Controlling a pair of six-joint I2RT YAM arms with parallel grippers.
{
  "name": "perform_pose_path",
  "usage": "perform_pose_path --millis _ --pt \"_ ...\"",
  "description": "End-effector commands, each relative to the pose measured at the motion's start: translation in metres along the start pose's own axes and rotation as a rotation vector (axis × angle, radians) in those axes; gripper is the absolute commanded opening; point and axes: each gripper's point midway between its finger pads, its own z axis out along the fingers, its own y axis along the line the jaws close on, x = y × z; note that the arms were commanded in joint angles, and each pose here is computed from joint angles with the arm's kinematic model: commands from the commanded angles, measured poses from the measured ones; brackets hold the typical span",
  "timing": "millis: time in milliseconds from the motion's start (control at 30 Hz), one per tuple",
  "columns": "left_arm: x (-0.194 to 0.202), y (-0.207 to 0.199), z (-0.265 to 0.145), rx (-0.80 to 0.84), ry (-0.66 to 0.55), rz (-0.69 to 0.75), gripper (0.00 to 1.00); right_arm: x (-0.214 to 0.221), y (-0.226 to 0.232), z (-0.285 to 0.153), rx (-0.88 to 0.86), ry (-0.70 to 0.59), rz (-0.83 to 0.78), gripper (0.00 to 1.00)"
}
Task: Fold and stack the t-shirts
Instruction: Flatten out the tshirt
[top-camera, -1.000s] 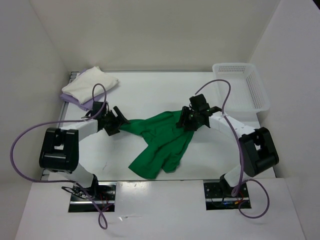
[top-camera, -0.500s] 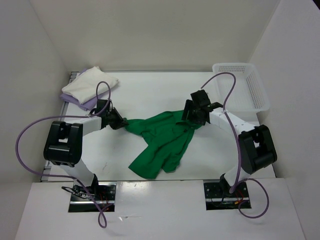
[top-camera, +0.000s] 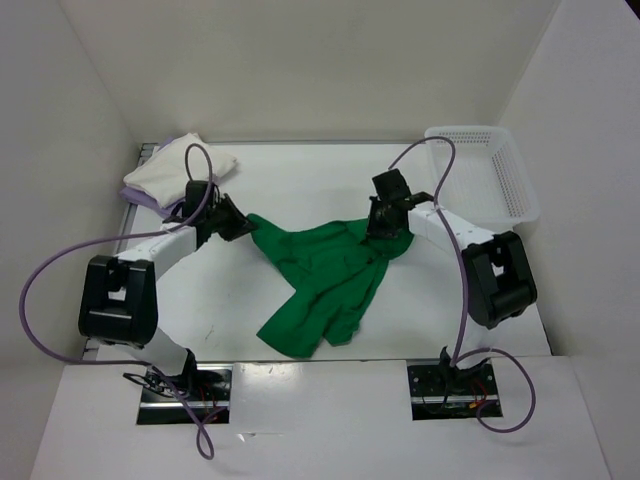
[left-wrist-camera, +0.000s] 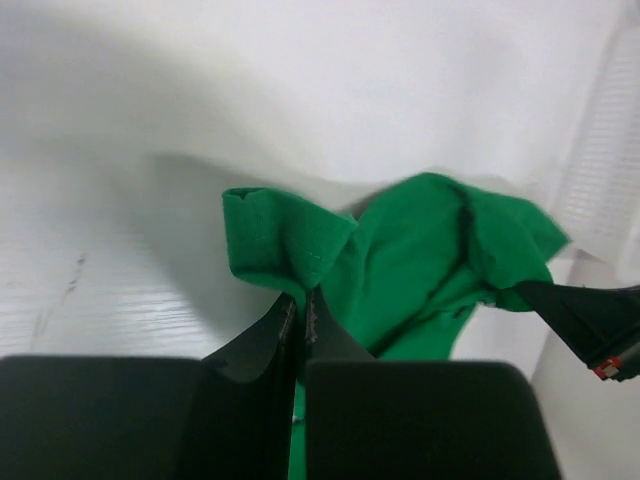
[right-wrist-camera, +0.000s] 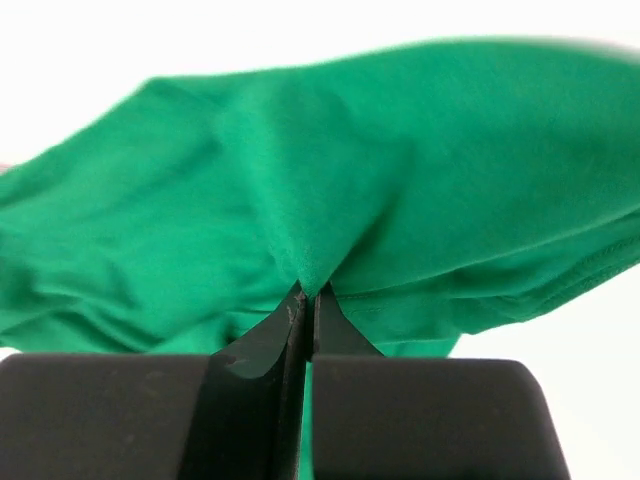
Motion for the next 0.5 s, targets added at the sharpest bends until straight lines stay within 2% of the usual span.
perform_pose_path --millis 0,100,133,167,233,267,300,333,400,467 --pt "-0.035 -0.062 -0.038 0.143 -0.092 0.049 0.0 -0.057 0.051 -0.067 -0.152 -0.207 -0.032 0.0" --pt "-0.073 -0.1 -0.089 0.247 -0.2 0.067 0.0 -0.081 0.084 -0.153 -0.302 -0.302 -0.063 0.0" --pt "-0.082 -0.106 -0.103 0.269 -0.218 0.068 0.0 -0.078 0.09 -0.174 -0.327 -0.298 -0.086 0.0" --pt "-0.112 -0.113 -0.128 0.293 -0.296 0.067 0.0 -0.092 0.106 -0.213 -0.408 -0.35 -0.098 0.0" --pt "-0.135 -0.125 -0.167 0.358 -0.353 0.061 0.0 -0.098 0.117 -0.263 -0.492 -0.399 -0.127 0.0" --pt "-0.158 -0.117 -0.188 0.36 -0.413 0.039 0.0 -0.105 0.127 -0.299 -0.557 -0.445 -0.142 0.0" --pt "-0.171 -0.13 -0.216 0.394 -0.466 0.058 0.0 -0.103 0.138 -0.322 -0.639 -0.449 -0.159 0.0" --pt "-0.18 -0.133 -0.23 0.402 -0.493 0.066 0.0 -0.107 0.146 -0.358 -0.711 -0.501 -0.171 0.0" --pt "-0.194 -0.155 -0.281 0.42 -0.6 0.138 0.0 -0.102 0.159 -0.397 -0.833 -0.519 -0.208 0.0" --pt "-0.203 -0.165 -0.31 0.404 -0.677 0.173 0.0 -0.1 0.166 -0.437 -0.925 -0.567 -0.235 0.0"
